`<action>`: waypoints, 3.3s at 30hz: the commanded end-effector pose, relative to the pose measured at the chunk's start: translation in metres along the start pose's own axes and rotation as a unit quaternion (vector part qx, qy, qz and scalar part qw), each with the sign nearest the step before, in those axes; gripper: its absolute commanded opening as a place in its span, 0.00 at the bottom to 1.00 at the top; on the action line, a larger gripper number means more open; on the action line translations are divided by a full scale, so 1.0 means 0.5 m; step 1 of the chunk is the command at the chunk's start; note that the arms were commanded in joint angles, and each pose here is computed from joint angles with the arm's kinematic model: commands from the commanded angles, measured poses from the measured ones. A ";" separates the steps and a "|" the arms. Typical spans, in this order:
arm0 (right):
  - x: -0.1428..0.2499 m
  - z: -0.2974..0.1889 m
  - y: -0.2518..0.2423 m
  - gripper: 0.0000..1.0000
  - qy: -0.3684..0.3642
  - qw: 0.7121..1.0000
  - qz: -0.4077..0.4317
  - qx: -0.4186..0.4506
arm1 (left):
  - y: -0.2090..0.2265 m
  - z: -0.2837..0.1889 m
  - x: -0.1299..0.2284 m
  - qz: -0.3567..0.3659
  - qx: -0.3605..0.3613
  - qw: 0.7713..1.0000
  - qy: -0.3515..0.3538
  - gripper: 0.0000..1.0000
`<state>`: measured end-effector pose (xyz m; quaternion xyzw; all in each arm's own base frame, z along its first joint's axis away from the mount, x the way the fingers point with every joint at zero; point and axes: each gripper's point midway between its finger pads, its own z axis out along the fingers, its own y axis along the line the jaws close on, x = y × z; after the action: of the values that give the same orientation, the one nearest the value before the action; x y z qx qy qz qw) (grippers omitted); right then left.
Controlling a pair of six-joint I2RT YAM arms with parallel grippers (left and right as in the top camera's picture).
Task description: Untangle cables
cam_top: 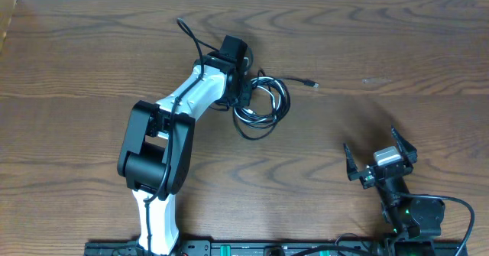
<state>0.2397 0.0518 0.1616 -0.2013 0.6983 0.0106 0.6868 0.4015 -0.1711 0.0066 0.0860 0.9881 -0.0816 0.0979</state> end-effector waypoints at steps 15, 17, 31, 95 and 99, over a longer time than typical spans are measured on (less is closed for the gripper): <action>-0.157 0.012 0.008 0.99 -0.020 0.992 0.092 -0.081 | -0.090 -0.331 -0.107 0.006 0.087 0.981 -0.173 0.07; -0.176 0.027 0.008 0.99 0.001 0.990 0.100 -0.099 | -0.104 -0.365 -0.105 0.012 0.106 0.977 -0.187 0.07; -0.360 0.227 -0.016 0.99 0.156 0.931 0.188 -0.270 | -0.172 -0.537 -0.152 0.026 0.387 0.890 -0.238 0.07; 0.070 0.346 0.046 0.01 0.529 0.801 0.279 -0.014 | -0.149 -0.587 -0.218 -0.015 0.412 0.862 -0.295 0.07; 0.086 0.311 0.050 0.01 0.562 0.783 0.265 -0.015 | -0.088 -0.572 -0.238 -0.054 0.368 0.874 -0.313 0.08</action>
<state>0.3927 0.1482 0.1324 -0.0003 0.9708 0.1656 0.1734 0.4315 -0.2323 0.2786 0.0692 0.8128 -0.5130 0.2673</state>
